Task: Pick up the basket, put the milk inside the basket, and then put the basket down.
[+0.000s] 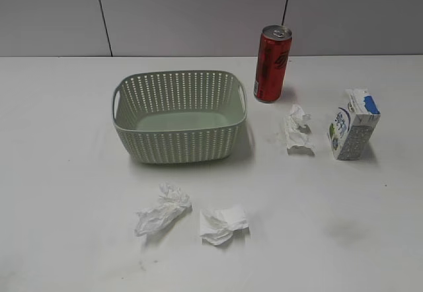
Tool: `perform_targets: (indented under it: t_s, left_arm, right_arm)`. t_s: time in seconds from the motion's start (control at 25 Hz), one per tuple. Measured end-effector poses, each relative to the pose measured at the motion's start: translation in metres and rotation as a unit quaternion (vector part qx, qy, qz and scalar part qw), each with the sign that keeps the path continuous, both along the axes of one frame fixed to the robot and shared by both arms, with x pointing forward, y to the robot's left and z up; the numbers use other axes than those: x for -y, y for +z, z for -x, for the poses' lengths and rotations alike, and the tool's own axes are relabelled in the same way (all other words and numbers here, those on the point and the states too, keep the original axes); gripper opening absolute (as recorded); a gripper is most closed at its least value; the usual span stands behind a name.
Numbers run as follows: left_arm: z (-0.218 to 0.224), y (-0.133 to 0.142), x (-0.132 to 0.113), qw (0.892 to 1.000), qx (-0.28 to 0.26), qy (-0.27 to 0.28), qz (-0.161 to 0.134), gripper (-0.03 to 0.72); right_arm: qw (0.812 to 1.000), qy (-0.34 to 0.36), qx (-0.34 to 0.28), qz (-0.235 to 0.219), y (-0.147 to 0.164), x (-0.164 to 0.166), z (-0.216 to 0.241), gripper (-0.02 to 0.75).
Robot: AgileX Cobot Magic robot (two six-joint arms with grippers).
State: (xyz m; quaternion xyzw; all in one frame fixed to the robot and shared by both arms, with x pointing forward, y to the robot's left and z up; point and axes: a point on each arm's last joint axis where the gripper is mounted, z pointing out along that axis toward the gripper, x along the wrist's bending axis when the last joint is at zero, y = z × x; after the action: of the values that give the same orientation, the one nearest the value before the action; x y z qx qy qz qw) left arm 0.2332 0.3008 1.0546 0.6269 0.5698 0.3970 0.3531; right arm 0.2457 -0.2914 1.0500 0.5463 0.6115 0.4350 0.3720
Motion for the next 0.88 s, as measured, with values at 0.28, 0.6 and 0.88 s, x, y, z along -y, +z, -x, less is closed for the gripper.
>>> perform_targets:
  t_s: [0.28, 0.6, 0.88]
  left_arm:
    - [0.0, 0.0, 0.0, 1.0, 0.0, 0.0, 0.0, 0.199]
    - [0.0, 0.0, 0.0, 1.0, 0.0, 0.0, 0.0, 0.199]
    - [0.0, 0.0, -0.0005, 1.0, 0.0, 0.002, -0.003, 0.22]
  right_arm:
    - [1.0, 0.0, 0.0, 0.0, 0.0, 0.0, 0.0, 0.584]
    - [1.0, 0.0, 0.0, 0.0, 0.0, 0.0, 0.0, 0.584]
    - [1.0, 0.0, 0.0, 0.0, 0.0, 0.0, 0.0, 0.584]
